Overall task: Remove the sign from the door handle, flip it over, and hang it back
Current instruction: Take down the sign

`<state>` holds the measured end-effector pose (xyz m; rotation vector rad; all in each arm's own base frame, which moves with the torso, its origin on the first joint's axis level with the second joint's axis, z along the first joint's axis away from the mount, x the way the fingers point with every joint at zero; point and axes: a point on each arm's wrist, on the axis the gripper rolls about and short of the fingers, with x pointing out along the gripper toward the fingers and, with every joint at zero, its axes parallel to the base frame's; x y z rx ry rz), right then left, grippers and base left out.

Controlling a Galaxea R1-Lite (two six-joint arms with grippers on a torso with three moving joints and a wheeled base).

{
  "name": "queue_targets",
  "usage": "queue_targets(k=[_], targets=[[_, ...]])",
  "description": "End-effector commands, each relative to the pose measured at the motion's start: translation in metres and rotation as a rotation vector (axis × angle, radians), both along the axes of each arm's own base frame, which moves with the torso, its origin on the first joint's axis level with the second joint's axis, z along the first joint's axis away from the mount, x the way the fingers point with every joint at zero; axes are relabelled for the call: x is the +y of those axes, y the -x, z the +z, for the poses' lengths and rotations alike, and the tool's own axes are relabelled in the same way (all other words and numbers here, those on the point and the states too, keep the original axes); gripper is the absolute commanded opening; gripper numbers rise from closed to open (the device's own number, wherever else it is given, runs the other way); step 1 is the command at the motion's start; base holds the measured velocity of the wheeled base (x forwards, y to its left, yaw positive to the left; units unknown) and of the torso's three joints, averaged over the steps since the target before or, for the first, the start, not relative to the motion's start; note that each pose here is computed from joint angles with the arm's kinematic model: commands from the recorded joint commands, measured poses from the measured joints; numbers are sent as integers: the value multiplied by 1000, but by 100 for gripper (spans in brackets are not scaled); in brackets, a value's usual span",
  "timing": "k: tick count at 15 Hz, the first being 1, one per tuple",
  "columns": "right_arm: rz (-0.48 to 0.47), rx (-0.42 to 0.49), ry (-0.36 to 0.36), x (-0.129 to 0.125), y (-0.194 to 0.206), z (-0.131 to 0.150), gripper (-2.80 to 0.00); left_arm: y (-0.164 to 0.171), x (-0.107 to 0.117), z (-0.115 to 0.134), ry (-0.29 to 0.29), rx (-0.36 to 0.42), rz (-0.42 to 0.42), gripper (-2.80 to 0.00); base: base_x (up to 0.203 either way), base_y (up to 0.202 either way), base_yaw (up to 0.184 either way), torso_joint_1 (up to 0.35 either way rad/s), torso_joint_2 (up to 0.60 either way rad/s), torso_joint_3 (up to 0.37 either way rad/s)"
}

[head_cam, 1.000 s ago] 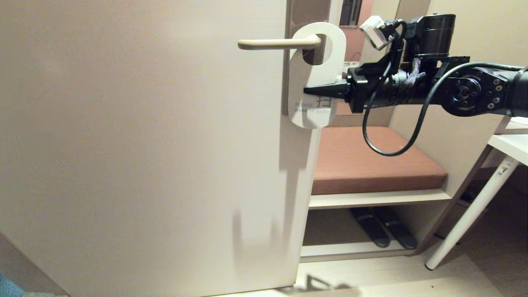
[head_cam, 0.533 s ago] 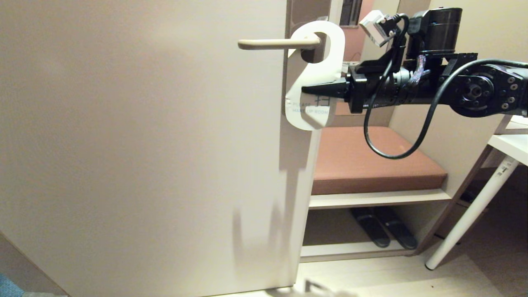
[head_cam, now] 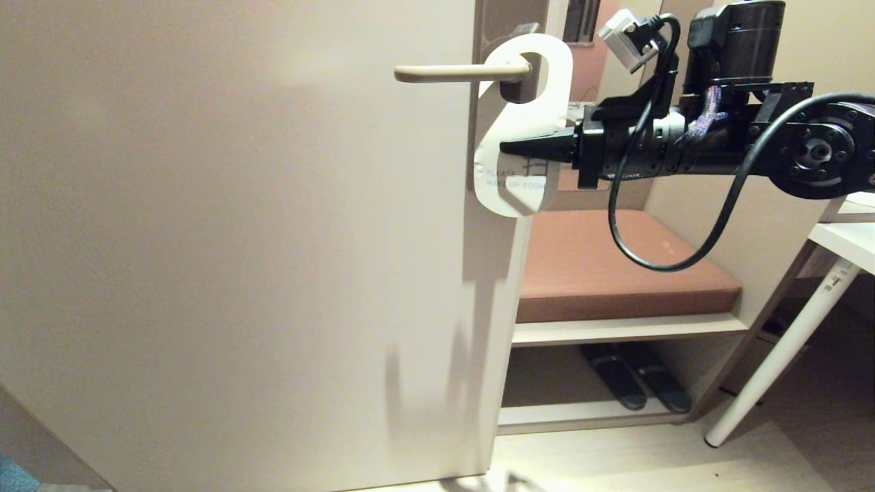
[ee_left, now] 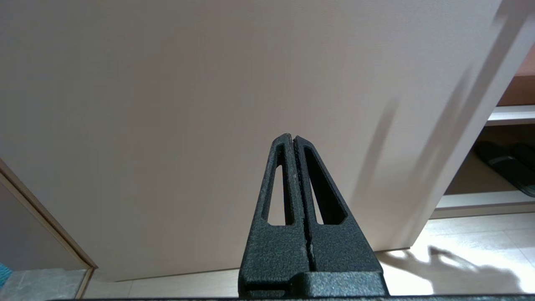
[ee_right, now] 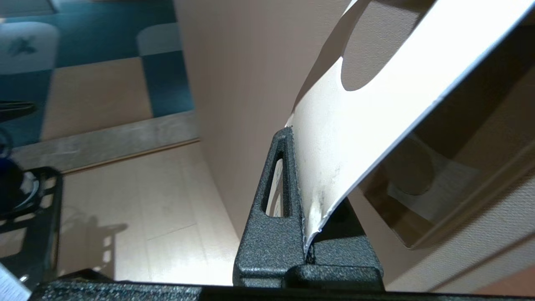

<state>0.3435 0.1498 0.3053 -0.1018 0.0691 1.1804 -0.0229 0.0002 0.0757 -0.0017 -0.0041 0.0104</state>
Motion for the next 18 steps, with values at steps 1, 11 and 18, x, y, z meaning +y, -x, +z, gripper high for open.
queue_targets(k=[1, 11, 18], targets=[[-31, -12, 3, 2, 7, 5, -280, 0, 0, 0, 0, 1, 2, -280, 0, 0, 0, 0, 0, 0], [-238, -31, 38, 20, 25, 9, -280, 0, 0, 0, 0, 1, 0, -280, 0, 0, 0, 0, 0, 0], [-355, -34, 71, 36, 35, 4, -280, 0, 0, 0, 0, 1, 0, -280, 0, 0, 0, 0, 0, 0]])
